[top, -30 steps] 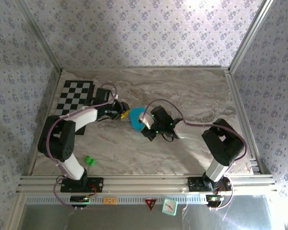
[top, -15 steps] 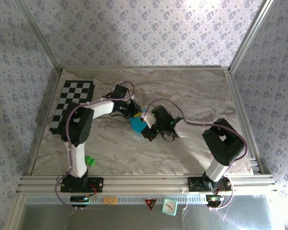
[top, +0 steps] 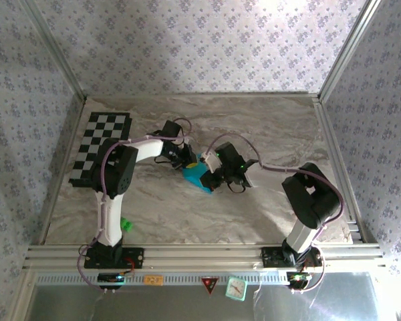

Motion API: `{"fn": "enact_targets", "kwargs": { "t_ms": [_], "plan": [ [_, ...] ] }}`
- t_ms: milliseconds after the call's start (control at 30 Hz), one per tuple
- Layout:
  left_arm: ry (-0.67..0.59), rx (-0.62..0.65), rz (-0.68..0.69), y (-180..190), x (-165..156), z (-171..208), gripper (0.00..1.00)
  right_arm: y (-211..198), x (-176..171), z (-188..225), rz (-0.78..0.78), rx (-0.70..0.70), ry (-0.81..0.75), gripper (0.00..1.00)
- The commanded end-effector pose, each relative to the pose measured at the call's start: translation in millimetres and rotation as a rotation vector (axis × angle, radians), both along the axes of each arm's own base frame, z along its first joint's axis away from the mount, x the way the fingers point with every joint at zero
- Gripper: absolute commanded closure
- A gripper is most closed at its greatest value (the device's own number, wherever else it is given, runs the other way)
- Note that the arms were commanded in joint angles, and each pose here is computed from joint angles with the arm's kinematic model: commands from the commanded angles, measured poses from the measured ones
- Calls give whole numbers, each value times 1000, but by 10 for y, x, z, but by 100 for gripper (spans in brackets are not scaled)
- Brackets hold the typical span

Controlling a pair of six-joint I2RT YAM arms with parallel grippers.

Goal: Fold a paper plane with a square sheet of paper (pick it up from the middle)

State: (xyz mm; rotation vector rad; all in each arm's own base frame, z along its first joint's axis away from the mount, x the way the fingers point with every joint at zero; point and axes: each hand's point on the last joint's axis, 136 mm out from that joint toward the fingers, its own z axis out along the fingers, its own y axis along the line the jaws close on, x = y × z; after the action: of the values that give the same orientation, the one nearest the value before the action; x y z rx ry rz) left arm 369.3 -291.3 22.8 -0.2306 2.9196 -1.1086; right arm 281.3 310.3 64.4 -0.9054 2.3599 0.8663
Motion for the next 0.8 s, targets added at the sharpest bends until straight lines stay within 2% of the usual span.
{"fn": "enact_targets", "kwargs": {
  "t_ms": [0,267,767],
  "plan": [
    [52,33,-49,-6,-147,-159,90,-51,110,-27,-48,-28,24,99],
    [58,33,-64,-30,-189,-184,90,-104,192,-104,-86,-59,38,98],
    [38,23,-55,-54,-159,-137,90,-120,109,-251,-102,-61,138,98]
  ]
}}
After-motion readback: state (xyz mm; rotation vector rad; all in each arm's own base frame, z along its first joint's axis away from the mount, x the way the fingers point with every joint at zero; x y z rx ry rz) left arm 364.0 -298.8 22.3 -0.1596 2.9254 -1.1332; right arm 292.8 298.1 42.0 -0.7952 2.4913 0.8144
